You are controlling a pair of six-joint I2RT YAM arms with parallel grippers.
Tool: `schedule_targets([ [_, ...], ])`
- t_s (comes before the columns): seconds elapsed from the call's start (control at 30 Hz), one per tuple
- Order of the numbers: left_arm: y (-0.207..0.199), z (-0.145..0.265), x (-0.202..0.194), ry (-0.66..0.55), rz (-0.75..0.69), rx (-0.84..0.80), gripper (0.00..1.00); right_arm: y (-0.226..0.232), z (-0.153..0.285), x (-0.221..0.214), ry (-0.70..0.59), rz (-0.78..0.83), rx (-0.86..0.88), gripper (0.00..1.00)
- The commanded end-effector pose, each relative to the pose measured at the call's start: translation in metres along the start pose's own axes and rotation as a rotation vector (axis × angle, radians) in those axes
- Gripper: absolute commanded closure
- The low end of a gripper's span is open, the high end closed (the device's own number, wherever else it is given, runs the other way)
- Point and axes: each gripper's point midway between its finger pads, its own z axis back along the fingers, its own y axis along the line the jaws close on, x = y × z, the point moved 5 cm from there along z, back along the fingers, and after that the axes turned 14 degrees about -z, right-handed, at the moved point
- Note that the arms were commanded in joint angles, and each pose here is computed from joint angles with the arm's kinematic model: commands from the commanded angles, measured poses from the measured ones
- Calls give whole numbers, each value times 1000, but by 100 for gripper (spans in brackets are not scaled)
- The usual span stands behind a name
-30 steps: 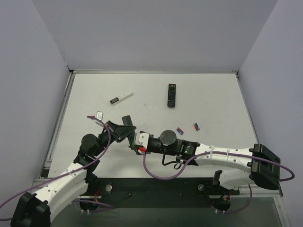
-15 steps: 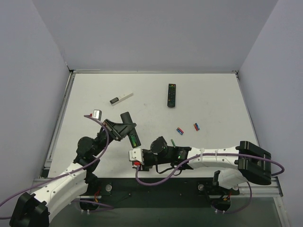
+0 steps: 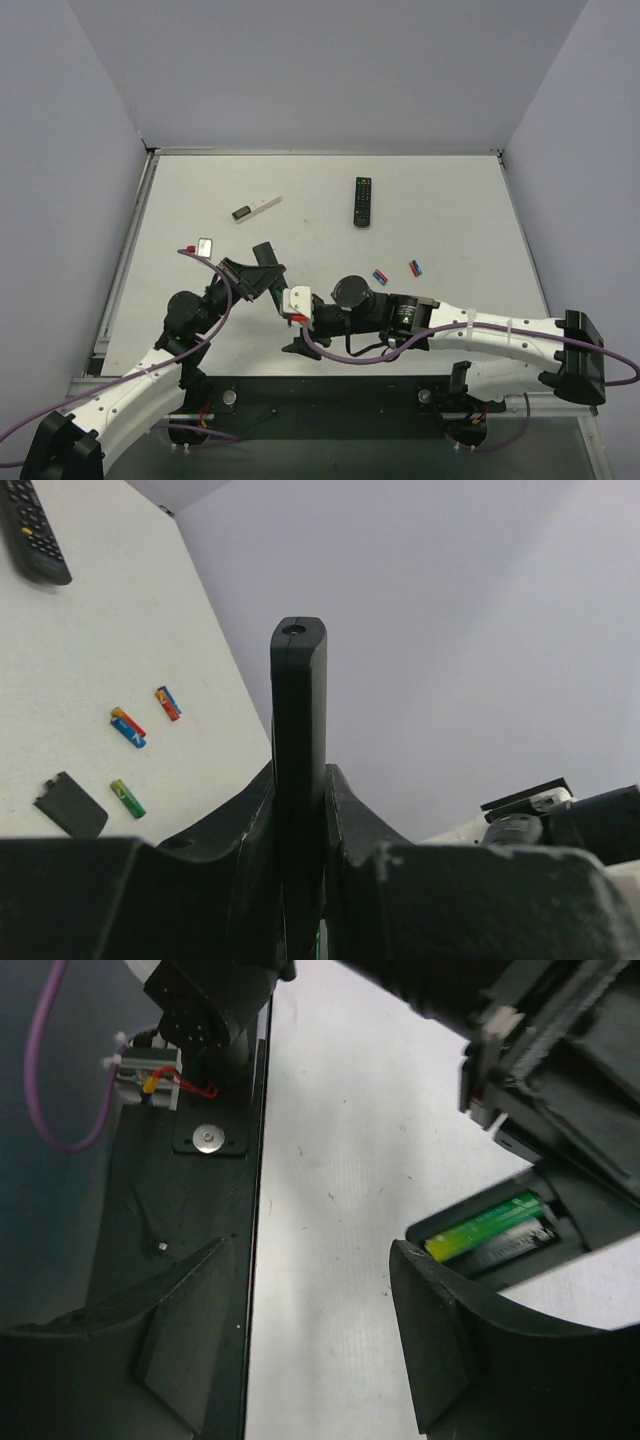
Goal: Load the batteries into the remote control
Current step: Load the battery into the remote control, then pick up the battery from the center of the board.
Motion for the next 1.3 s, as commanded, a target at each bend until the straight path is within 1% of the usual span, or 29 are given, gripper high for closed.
schedule_targets([
  [0.0, 5, -1, 1, -15, -83, 15, 100, -5, 29, 3, 46, -238, -67, 41],
  [0.07, 5, 0, 1, -13, -89, 9, 100, -20, 42, 3, -3, -350, -131, 39],
  [0.1, 4, 0, 2, -20, -94, -1, 100, -23, 46, 5, -29, -437, -146, 38],
  [0.17, 2, 1, 2, -18, -97, -11, 100, -39, 57, 6, -83, -512, -228, 36],
  [0.23, 1, 1, 3, -21, -97, -16, 100, -45, 63, 8, -112, -589, -264, 36],
  [0.3, 3, 2, 3, -21, -106, -5, 100, -62, 70, 4, -121, -668, -365, 37],
  [0.33, 3, 2, 3, -22, -114, -1, 100, -67, 71, -1, -110, -719, -404, 37],
  [0.37, 6, 3, 3, -18, -129, 15, 100, -74, 78, -9, -74, -764, -480, 37],
  [0.4, 12, 3, 1, -6, -128, 54, 100, -86, 85, -17, -64, -812, -550, 38],
  [0.43, 14, 5, 2, -11, -133, 68, 100, -92, 89, -27, -45, -863, -590, 38],
  [0.5, 24, 9, -2, -2, -135, 119, 100, -108, 105, -55, 3, -1016, -721, 40],
  [0.53, 26, 11, -3, -5, -137, 126, 100, -110, 110, -70, 51, -1066, -760, 41],
  [0.57, 29, 12, -4, -2, -136, 139, 100, -111, 114, -78, 72, -1100, -778, 41],
  [0.67, 37, 17, -9, 9, -129, 166, 100, -112, 123, -108, 182, -1118, -864, 42],
  [0.7, 39, 18, -10, 11, -126, 172, 100, -113, 127, -119, 211, -1114, -914, 45],
  [0.77, 43, 20, -13, 13, -117, 183, 100, -112, 128, -132, 252, -1121, -945, 49],
  [0.8, 45, 20, -14, 15, -115, 189, 100, -113, 128, -137, 265, -1123, -964, 55],
  [0.83, 48, 21, -16, 17, -112, 197, 100, -115, 128, -145, 295, -1118, -993, 58],
  [0.9, 51, 22, -15, 8, -98, 213, 100, -117, 126, -152, 325, -1105, -1012, 63],
  [0.93, 52, 22, -16, 7, -90, 220, 100, -121, 125, -158, 337, -1090, -1040, 64],
  [1.0, 57, 24, -17, 8, -67, 253, 100, -123, 119, -163, 350, -1077, -1042, 70],
  [1.1, 61, 25, -19, 12, -53, 274, 100, -127, 108, -175, 390, -1071, -1038, 72],
  [1.17, 61, 26, -20, 13, -47, 277, 100, -132, 102, -175, 389, -1051, -1043, 72],
  [1.27, 62, 26, -20, 13, -43, 285, 100, -136, 95, -179, 421, -1037, -1048, 72],
])
